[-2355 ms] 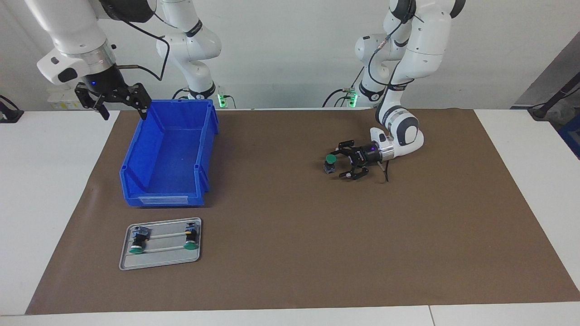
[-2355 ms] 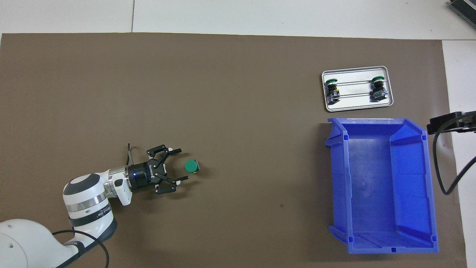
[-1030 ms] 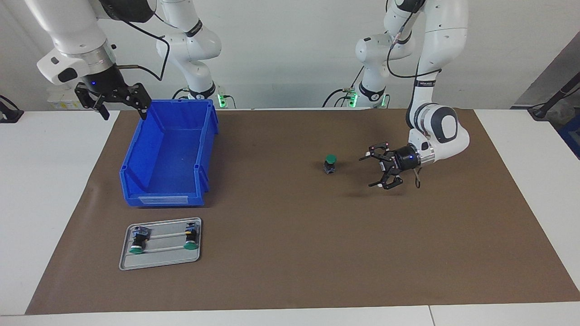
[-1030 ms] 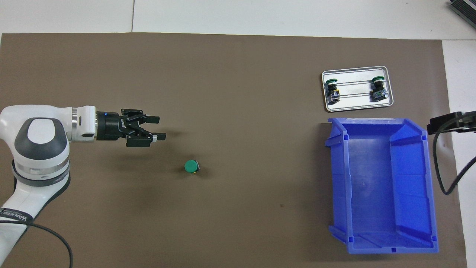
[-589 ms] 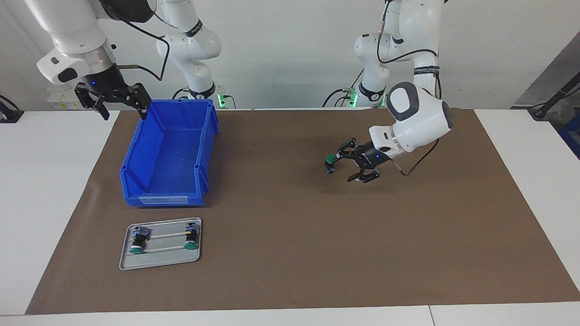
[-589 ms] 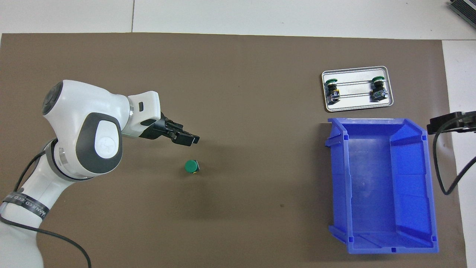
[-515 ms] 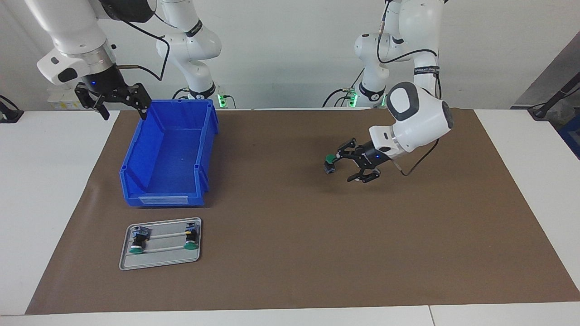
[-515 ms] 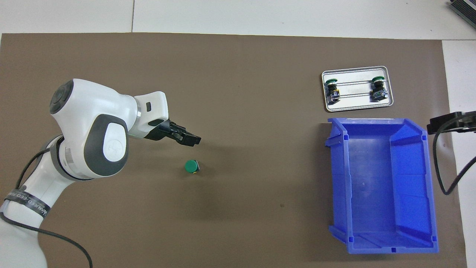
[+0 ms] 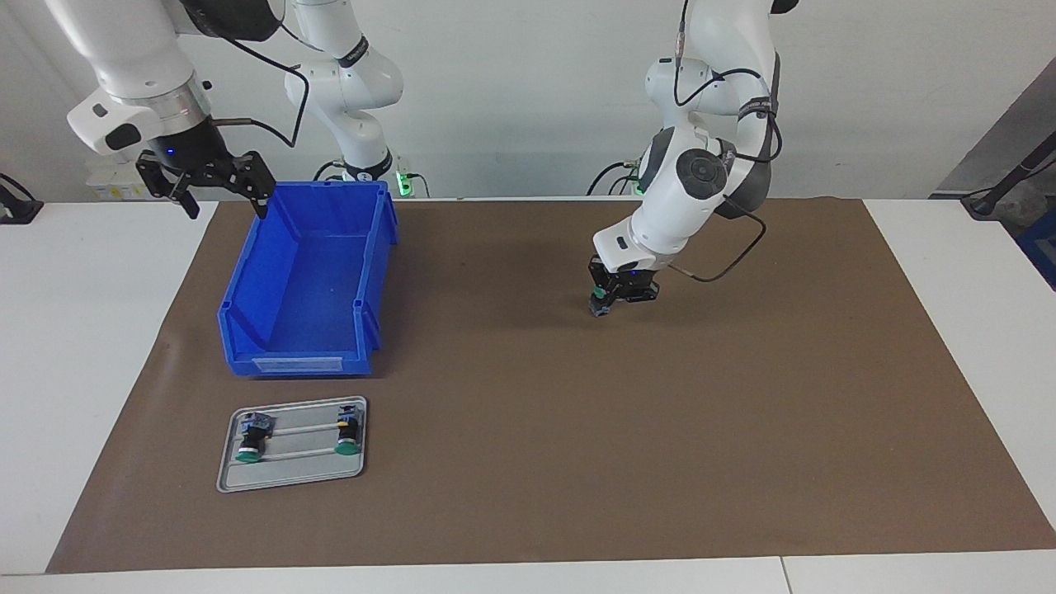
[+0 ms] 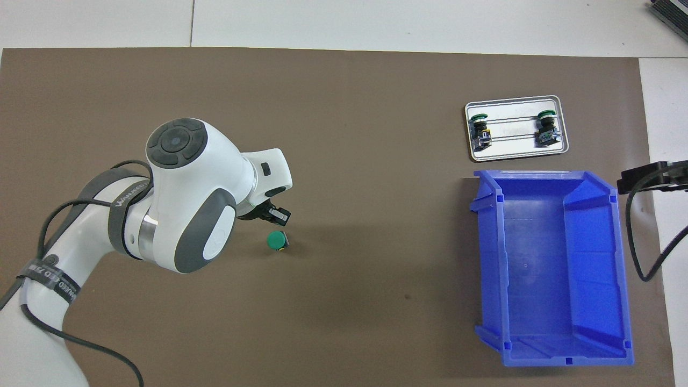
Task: Place and press button with both arms
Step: 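Press down on top of the green button with the left gripper, then lift the left gripper off the button and withdraw it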
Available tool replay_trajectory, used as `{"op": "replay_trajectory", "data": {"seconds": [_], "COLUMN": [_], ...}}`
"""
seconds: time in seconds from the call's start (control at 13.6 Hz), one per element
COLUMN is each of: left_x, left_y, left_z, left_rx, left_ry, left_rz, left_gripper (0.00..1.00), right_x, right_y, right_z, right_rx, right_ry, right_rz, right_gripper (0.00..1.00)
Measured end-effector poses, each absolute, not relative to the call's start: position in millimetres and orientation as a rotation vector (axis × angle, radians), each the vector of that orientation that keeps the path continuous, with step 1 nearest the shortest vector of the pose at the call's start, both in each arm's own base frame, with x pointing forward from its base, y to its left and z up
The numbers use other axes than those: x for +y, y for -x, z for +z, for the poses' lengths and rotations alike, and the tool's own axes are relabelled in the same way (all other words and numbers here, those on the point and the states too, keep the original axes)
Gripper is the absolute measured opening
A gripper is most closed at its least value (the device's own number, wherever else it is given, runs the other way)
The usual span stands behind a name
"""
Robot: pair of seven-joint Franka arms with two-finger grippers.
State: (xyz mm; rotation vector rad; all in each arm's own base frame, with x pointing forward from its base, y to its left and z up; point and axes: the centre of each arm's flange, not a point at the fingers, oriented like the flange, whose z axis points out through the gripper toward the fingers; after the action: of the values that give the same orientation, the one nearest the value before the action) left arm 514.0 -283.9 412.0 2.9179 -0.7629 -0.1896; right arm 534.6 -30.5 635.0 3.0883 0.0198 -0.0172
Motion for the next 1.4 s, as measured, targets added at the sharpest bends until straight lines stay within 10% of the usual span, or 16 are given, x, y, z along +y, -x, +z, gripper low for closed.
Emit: {"op": "replay_trajectory", "data": {"seconds": [1.4], "left_x": [-298.0], "left_y": [-463.7], "left_z": [368.7], "left_rx": [-0.728], "left_ry": [-3.008], "left_rz": [-0.147], "left_gripper": [0.01], "right_x": [-30.5], "right_y": [-534.6], "right_z": [635.0], "right_rx": [0.020], "right_ry": [-3.088], "right_rz": [-0.017], "right_gripper": [1.00]}}
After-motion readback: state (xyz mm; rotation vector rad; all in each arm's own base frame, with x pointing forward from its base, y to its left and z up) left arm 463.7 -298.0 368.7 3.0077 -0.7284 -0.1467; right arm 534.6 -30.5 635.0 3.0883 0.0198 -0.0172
